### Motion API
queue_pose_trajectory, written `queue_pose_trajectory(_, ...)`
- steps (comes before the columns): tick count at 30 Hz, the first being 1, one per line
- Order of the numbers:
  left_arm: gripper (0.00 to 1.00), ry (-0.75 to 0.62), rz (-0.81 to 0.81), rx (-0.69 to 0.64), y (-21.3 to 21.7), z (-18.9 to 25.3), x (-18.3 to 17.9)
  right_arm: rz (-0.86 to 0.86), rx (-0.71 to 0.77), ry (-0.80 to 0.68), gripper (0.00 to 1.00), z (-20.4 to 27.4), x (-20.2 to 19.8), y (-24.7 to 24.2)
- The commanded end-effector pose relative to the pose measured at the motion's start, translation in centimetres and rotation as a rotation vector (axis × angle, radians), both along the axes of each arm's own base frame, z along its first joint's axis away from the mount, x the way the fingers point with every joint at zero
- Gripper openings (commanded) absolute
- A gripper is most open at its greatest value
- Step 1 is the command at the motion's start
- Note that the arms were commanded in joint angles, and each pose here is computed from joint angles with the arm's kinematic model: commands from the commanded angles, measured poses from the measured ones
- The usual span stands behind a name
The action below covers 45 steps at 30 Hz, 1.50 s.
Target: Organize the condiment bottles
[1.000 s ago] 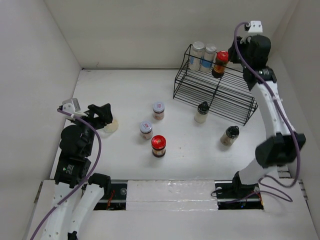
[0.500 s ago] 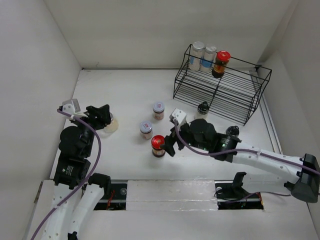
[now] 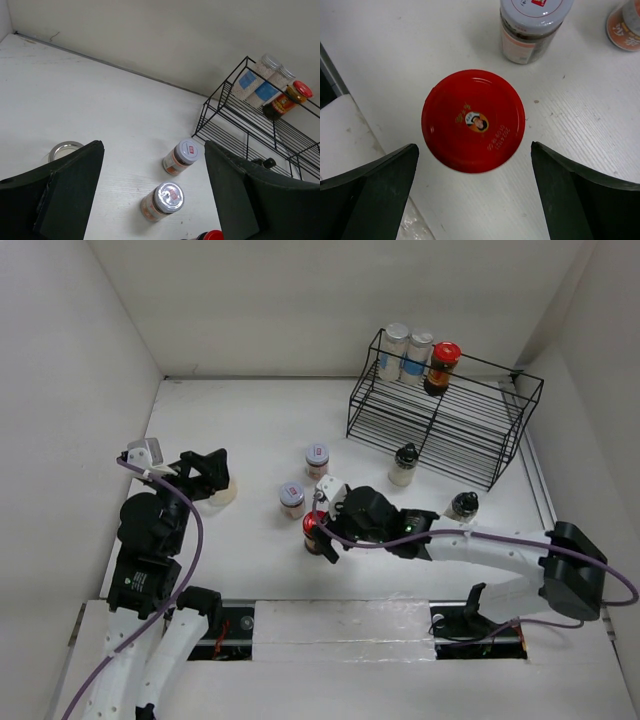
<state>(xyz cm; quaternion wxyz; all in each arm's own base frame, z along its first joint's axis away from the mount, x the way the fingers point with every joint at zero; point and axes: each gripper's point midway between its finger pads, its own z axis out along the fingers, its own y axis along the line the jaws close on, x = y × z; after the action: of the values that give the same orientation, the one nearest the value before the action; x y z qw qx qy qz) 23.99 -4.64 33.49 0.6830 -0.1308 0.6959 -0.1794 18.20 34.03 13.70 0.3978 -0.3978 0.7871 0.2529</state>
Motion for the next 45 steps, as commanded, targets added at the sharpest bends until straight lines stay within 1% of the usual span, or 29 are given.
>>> queue_pose_trajectory(1,0.78,-0.033,-0.013,0.004,-0.2,0.8,0.3,0.028,0.074,-0.071,1.0,2.6,1.3,3.0)
queue_pose_trajectory(5,0.78,-0.042,-0.004,0.002,-0.1,1.0,0.3,0.029,0.063,-0.091,1.0,1.6,2.3,4.5)
queue_pose_trajectory(7,0.78,-0.021,-0.004,0.007,-0.1,0.5,0.5,0.029,0.06,-0.089,1.0,0.7,2.6,5.1)
queue_pose_trajectory(9,0.79,-0.021,-0.013,0.007,-0.3,0.5,0.5,0.008,0.055,-0.101,0.94,0.5,3.1,5.1)
queue_pose_trajectory(10,0.79,-0.021,-0.013,0.007,-0.3,0.5,0.5,0.008,0.073,-0.11,0.9,0.9,3.3,5.3)
queue_pose_trajectory(11,0.79,-0.021,-0.013,0.007,-0.3,0.5,0.5,-0.005,0.068,-0.104,0.76,0.3,3.3,5.2)
queue_pose_trajectory(13,0.79,-0.021,-0.013,0.007,-0.3,0.5,0.5,-0.005,0.068,-0.104,0.6,0.2,3.3,5.2)
queue_pose_trajectory(14,0.79,-0.021,-0.013,0.007,-0.3,0.5,0.5,-0.018,0.07,-0.1,0.54,0.3,3.4,5.2)
queue_pose_trajectory(15,0.79,-0.021,-0.013,0.007,-0.3,0.5,0.5,-0.019,0.091,-0.11,0.51,1.4,3.5,5.3)
queue_pose_trajectory(17,0.79,-0.021,-0.013,0.007,-0.3,0.5,0.5,-0.053,0.084,-0.129,0.49,3.2,3.8,4.3)
queue_pose_trajectory(18,0.79,-0.021,-0.013,0.007,-0.3,0.5,0.5,-0.079,0.148,-0.173,0.48,7.1,4.1,3.9)
queue_pose_trajectory(19,0.79,-0.021,-0.024,0.007,-0.5,0.5,0.5,-0.128,0.162,-0.222,0.48,9.2,4.8,3.0)
queue_pose_trajectory(20,0.79,-0.021,-0.024,0.007,-0.5,0.5,0.5,-0.157,0.228,-0.278,0.48,13.7,4.9,1.9)
queue_pose_trajectory(22,0.79,-0.031,-0.024,0.005,-0.5,0.8,0.5,-0.228,0.284,-0.351,0.47,18.2,6.3,-0.4)
queue_pose_trajectory(24,0.79,-0.031,-0.033,0.005,-0.6,0.8,0.5,-0.299,0.332,-0.408,0.47,21.9,8.7,-3.5)
queue_pose_trajectory(25,0.79,-0.032,-0.042,0.005,-0.8,0.8,0.4,-0.341,0.373,-0.454,0.47,24.7,9.5,-5.2)
queue_pose_trajectory(26,0.79,-0.032,-0.042,0.005,-0.8,0.8,0.4,-0.386,0.381,-0.473,0.47,25.7,10.7,-6.5)
queue_pose_trajectory(27,0.76,-0.032,-0.042,0.014,-0.8,0.8,0.4,-0.461,0.362,-0.489,0.47,26.3,13.0,-9.4)
queue_pose_trajectory(28,0.74,-0.032,-0.042,0.014,-0.8,0.8,0.4,-0.497,0.388,-0.519,0.47,28.3,13.9,-10.9)
queue_pose_trajectory(29,0.73,-0.032,-0.042,0.014,-0.8,0.8,0.4,-0.524,0.396,-0.537,0.47,29.2,14.7,-12.3)
queue_pose_trajectory(30,0.71,-0.041,-0.042,0.012,-0.7,1.0,0.2,-0.609,0.383,-0.566,0.47,30.0,16.8,-15.5)
queue_pose_trajectory(33,0.64,-0.054,-0.051,0.01,-0.8,1.2,-0.1,-0.725,0.372,-0.616,0.46,32.3,20.1,-19.8)
queue_pose_trajectory(34,0.62,-0.062,-0.051,0.008,-0.8,1.5,-0.1,-0.807,0.351,-0.619,0.46,32.5,21.4,-22.9)
queue_pose_trajectory(36,0.6,-0.054,-0.051,0.01,-0.8,1.2,-0.1,-0.864,0.358,-0.642,0.45,33.9,23.1,-25.1)
queue_pose_trajectory(37,0.6,-0.054,-0.051,0.01,-0.8,1.2,-0.1,-0.898,0.349,-0.658,0.45,34.3,24.0,-27.2)
queue_pose_trajectory(40,0.6,-0.045,-0.051,0.012,-0.8,1.0,0.1,-0.953,0.332,-0.674,0.45,35.9,26.6,-29.7)
queue_pose_trajectory(41,0.61,-0.045,-0.051,0.012,-0.8,1.0,0.1,-0.984,0.3,-0.652,0.45,35.5,27.3,-31.3)
queue_pose_trajectory(42,0.61,-0.045,-0.051,0.012,-0.8,1.0,0.1,-1.0,0.298,-0.659,0.43,36.2,28.7,-32.0)
queue_pose_trajectory(45,0.65,-0.045,-0.051,0.012,-0.8,1.0,0.1,-1.042,0.267,-0.642,0.43,35.6,30.5,-34.2)
